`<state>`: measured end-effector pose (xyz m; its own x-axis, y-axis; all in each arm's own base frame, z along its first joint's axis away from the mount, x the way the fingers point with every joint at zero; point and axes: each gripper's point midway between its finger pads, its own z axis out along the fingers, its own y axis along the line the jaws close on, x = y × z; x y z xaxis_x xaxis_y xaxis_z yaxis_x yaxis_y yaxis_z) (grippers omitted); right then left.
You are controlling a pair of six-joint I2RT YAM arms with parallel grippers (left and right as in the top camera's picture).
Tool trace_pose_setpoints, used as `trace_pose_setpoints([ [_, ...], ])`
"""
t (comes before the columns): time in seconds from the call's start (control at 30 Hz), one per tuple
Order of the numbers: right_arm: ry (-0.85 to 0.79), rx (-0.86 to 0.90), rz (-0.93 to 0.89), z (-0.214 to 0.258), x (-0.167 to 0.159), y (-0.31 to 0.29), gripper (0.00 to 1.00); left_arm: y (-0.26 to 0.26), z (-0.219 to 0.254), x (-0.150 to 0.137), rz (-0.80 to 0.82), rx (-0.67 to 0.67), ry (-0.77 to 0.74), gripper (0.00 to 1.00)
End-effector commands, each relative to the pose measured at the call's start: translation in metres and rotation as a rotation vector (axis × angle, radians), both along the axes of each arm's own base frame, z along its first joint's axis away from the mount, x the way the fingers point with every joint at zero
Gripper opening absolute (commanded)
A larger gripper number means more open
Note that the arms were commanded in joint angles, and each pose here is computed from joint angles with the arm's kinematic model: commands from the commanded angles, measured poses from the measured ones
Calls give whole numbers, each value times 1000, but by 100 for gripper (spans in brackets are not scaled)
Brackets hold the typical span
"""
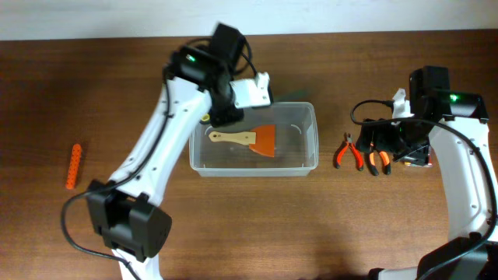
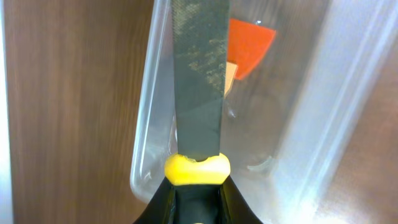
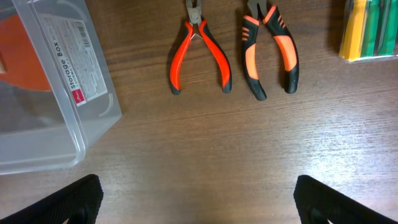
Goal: Pack container
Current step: 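Place the file into the clear box and release with the left gripper, then grasp the orange bit strip with the left gripper and lift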
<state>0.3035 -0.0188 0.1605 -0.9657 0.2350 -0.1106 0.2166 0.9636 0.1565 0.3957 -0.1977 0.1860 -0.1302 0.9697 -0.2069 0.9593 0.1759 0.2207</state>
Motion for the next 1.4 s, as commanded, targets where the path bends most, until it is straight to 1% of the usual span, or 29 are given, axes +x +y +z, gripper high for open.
trace_pose_setpoints([
  [0.0, -12, -15, -9, 4, 3, -5, 99, 3, -35, 4, -121, 70, -13, 2],
  [0.07, -12, -15, -9, 4, 3, -5, 99, -2, -48, 12, -145, 63, -46, 2],
  [0.2, -12, -15, -9, 4, 3, -5, 99, -8, -65, 26, -144, 39, -106, 2],
  [0.27, -12, -15, -9, 4, 3, -5, 99, -10, -72, 30, -143, 33, -123, 8],
  [0.37, -12, -15, -9, 4, 3, -5, 99, -11, -78, 32, -142, 29, -134, 24],
  [0.4, -11, -15, -9, 4, 3, -5, 99, -11, -79, 32, -142, 29, -133, 31],
  [0.43, -11, -14, -9, 4, 3, -5, 99, -11, -79, 32, -141, 30, -132, 42],
  [0.47, -11, -14, -10, 4, 3, -5, 99, -11, -79, 32, -134, 31, -130, 63],
  [0.5, -11, -14, -9, 4, 3, -5, 99, -11, -78, 30, -136, 36, -126, 99],
  [0.57, -11, -14, -10, 4, 3, -5, 99, -9, -77, 21, -143, 62, -104, 99],
  [0.63, -11, -14, -10, 4, 3, -5, 99, -1, -70, 14, -133, 126, -96, 99],
  [0.7, -11, -14, -10, 4, 3, -5, 99, 12, -57, 10, -52, 202, -106, 99],
  [0.73, -11, -14, -10, 4, 3, -5, 99, 20, -48, 11, 16, 236, -124, 99],
  [0.8, -12, -14, -10, 4, 3, -5, 99, 46, -25, 20, 235, 304, -195, 99],
  [0.83, -12, -14, -10, 4, 3, -5, 98, 62, -12, 22, 351, 328, -228, 99],
  [0.87, -12, -14, -10, 4, 3, -5, 99, 73, -4, 22, 424, 331, -234, 99],
  [0.97, -11, -14, -9, 4, 3, -5, 99, 111, 10, 16, 627, 279, -186, 99],
  [1.07, -11, -15, -9, 4, 3, -5, 99, 163, 2, 2, 809, 218, -39, 99],
  [1.17, -11, -14, -9, 4, 3, -5, 99, 224, -11, -2, 1008, 108, 73, 99],
  [1.27, -11, -14, -9, 4, 3, -5, 99, 290, -21, -11, 1200, 51, 113, 99],
  [1.37, -12, -15, -9, 4, 3, -5, 99, 352, -31, -24, 1365, -1, 113, 99],
])
